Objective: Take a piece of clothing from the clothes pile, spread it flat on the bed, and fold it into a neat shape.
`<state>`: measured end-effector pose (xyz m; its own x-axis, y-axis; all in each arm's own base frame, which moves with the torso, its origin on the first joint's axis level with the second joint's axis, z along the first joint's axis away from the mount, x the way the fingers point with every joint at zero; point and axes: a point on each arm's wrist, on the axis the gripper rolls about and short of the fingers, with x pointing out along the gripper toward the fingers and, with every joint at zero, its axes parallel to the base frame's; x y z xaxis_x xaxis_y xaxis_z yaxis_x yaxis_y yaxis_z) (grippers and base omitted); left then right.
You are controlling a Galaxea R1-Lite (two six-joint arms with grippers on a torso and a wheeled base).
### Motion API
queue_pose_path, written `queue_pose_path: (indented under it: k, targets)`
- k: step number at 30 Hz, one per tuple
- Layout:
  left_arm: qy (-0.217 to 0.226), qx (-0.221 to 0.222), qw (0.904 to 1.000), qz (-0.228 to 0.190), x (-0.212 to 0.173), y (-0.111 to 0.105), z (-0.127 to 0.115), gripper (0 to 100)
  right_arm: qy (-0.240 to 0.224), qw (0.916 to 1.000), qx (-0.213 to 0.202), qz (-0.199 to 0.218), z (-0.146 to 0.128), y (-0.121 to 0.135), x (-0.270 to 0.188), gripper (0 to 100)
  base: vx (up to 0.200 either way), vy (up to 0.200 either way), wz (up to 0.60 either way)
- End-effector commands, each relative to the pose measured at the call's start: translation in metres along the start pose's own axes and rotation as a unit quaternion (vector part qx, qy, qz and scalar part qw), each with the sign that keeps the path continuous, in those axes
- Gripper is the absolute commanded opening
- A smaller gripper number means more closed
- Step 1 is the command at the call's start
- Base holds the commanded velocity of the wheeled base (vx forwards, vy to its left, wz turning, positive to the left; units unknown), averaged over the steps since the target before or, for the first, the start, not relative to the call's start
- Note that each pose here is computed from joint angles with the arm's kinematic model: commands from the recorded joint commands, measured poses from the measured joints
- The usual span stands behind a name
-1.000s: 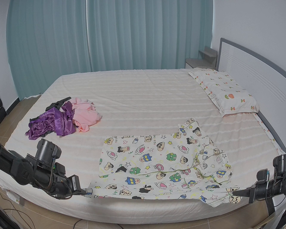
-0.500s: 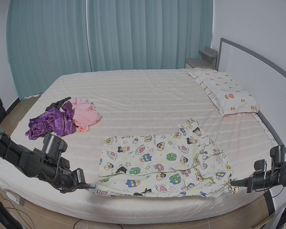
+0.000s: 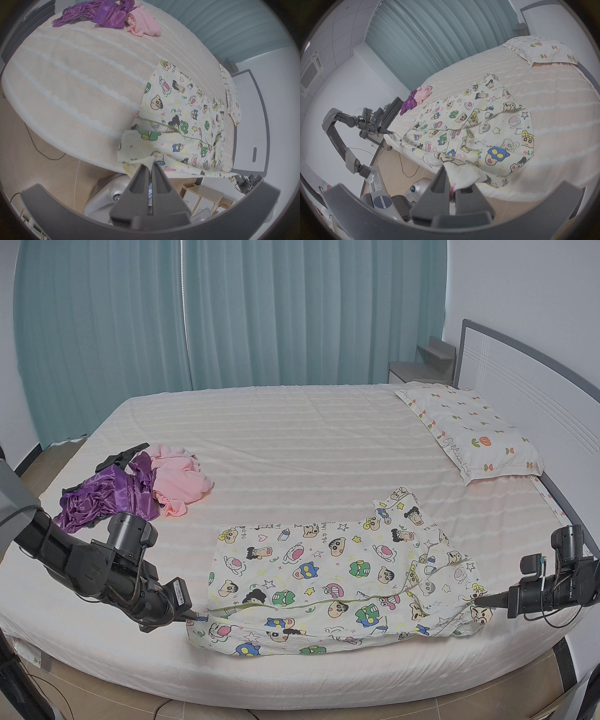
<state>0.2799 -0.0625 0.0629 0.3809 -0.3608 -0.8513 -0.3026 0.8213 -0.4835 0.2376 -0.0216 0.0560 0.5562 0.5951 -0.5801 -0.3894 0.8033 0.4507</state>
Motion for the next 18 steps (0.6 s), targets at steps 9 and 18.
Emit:
queue_pose_path:
  k: [9,18]
  targets:
    - [-0.002,-0.031,0.9994,0.014,0.027,-0.003,0.017,0,0.004,0.9999,0.006,0.008,0.02,-0.014,0.028,0,0.0,0.0,0.0]
    - [-0.006,-0.037,0.9992,0.012,0.039,-0.007,0.029,0,-0.006,0.9999,0.005,0.008,0.035,-0.023,0.04,0,0.0,0.0,0.0]
